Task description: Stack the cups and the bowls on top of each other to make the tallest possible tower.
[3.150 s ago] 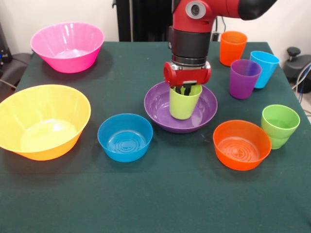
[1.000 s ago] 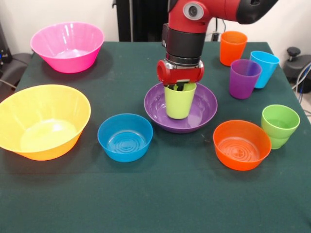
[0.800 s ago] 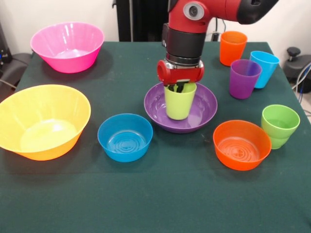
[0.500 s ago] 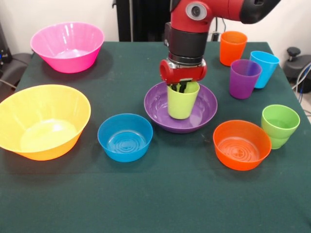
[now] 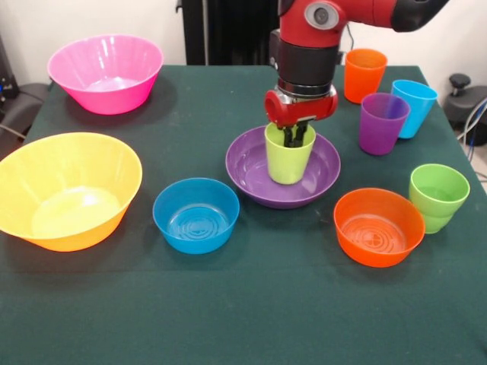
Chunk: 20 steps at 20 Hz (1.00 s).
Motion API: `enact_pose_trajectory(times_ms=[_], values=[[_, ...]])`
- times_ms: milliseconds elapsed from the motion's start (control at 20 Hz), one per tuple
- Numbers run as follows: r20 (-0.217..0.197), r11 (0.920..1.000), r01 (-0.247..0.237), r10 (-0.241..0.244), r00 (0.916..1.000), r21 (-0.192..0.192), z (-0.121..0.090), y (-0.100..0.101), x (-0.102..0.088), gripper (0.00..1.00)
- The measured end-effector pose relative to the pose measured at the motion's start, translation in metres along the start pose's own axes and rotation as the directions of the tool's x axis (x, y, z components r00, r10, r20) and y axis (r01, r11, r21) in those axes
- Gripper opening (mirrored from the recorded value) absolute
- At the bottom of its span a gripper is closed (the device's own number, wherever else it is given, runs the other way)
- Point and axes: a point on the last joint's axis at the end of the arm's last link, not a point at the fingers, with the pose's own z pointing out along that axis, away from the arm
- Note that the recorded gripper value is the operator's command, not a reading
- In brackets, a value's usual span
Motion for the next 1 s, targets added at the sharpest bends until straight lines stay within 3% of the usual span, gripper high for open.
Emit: enact_pose_trajectory(times_ms=[550, 1000], values=[[-0.03, 0.9995, 0.018, -0.019, 0.9994, -0.024, -0.007, 0.005, 0.003, 0.0], [-0.107, 0.9974, 0.069, -0.07, 0.9917, -0.021, -0.04, 0.003, 0.008, 0.0]])
